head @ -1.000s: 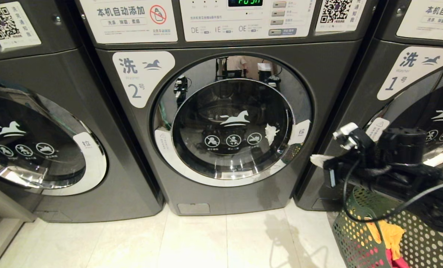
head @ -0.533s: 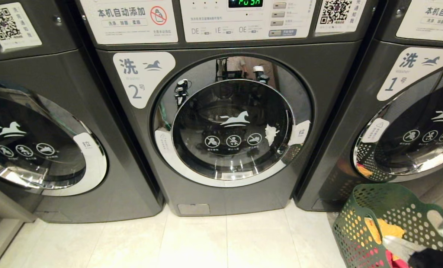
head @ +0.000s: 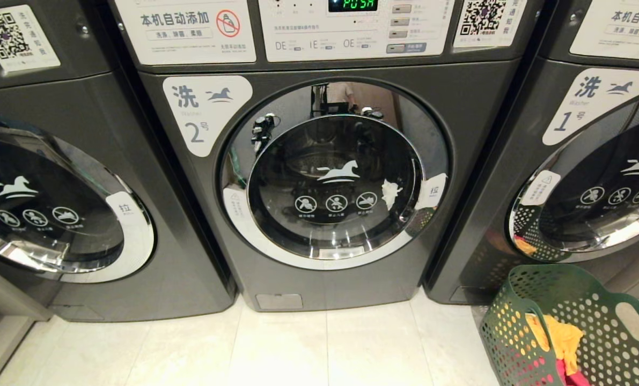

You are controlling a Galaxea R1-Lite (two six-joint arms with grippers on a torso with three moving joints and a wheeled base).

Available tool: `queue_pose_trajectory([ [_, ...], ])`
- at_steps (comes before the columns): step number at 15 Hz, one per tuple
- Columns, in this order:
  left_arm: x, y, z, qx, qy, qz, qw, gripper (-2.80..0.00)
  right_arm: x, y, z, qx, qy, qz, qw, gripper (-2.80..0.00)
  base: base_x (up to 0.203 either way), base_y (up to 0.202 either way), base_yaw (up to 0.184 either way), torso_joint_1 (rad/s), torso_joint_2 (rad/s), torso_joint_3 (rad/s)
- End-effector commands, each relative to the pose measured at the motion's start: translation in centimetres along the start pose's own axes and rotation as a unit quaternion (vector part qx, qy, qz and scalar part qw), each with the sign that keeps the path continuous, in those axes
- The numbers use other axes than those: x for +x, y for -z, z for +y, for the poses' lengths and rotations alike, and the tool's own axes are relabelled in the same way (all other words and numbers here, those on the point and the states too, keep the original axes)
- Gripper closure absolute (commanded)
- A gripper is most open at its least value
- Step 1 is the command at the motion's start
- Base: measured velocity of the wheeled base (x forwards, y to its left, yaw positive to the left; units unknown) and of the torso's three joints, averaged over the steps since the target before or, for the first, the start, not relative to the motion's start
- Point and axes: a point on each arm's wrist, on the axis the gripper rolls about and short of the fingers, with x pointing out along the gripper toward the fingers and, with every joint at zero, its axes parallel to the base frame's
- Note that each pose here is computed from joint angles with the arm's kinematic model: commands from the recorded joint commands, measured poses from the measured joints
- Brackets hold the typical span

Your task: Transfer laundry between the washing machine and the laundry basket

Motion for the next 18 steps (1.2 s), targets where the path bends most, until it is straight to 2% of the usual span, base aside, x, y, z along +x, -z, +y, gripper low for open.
queue_pose_trajectory([
  [1,0.0,0.1,-0.2,-0.023,-0.038,0.005,0.9990,0.00,-0.3,0.5,0.1,0.008,0.016,-0.003,1.000,0.00,0.000,0.000,0.000,0.000,0.00,0.000],
  [4,0.1,0.2,-0.4,-0.014,-0.015,-0.021,0.9996,0.00,-0.4,0.6,0.3,0.032,0.069,-0.007,0.997,0.00,0.000,0.000,0.000,0.000,0.00,0.000],
  [7,0.3,0.1,-0.4,0.010,-0.002,-0.040,0.9992,0.00,-1.3,1.4,0.5,0.028,0.080,-0.079,0.993,0.00,0.000,0.000,0.000,0.000,0.00,0.000],
  [9,0.2,0.0,-0.4,0.030,0.009,-0.043,0.9986,0.00,-1.8,2.1,0.7,0.027,0.086,-0.137,0.986,0.00,0.000,0.000,0.000,0.000,0.00,0.000],
  [10,0.2,0.0,-0.4,0.036,0.017,-0.045,0.9982,0.00,-1.7,2.1,0.7,0.039,0.087,-0.155,0.983,0.00,0.000,0.000,0.000,0.000,0.00,0.000],
  [11,0.2,0.0,-0.4,0.040,0.025,-0.046,0.9979,0.00,-1.6,1.9,0.7,0.057,0.085,-0.163,0.981,0.00,0.000,0.000,0.000,0.000,0.00,0.000],
  [13,0.2,0.0,-0.4,0.043,0.035,-0.048,0.9973,0.00,-1.6,1.9,0.7,0.057,0.086,-0.162,0.981,0.00,0.000,0.000,0.000,0.000,0.00,0.000],
  [15,0.2,0.1,-0.2,0.064,0.076,-0.055,0.9936,0.00,-1.6,1.9,0.7,0.056,0.085,-0.163,0.981,0.00,0.000,0.000,0.000,0.000,0.00,0.000],
  [16,0.1,0.2,-0.1,0.071,0.083,-0.057,0.9924,0.00,-1.6,1.9,0.7,0.057,0.086,-0.163,0.981,0.00,0.000,0.000,0.000,0.000,0.00,0.000],
  [18,-0.2,0.6,-0.1,0.067,0.065,-0.085,0.9920,0.00,-1.6,1.9,0.7,0.061,0.085,-0.163,0.981,0.00,0.000,0.000,0.000,0.000,0.00,0.000],
])
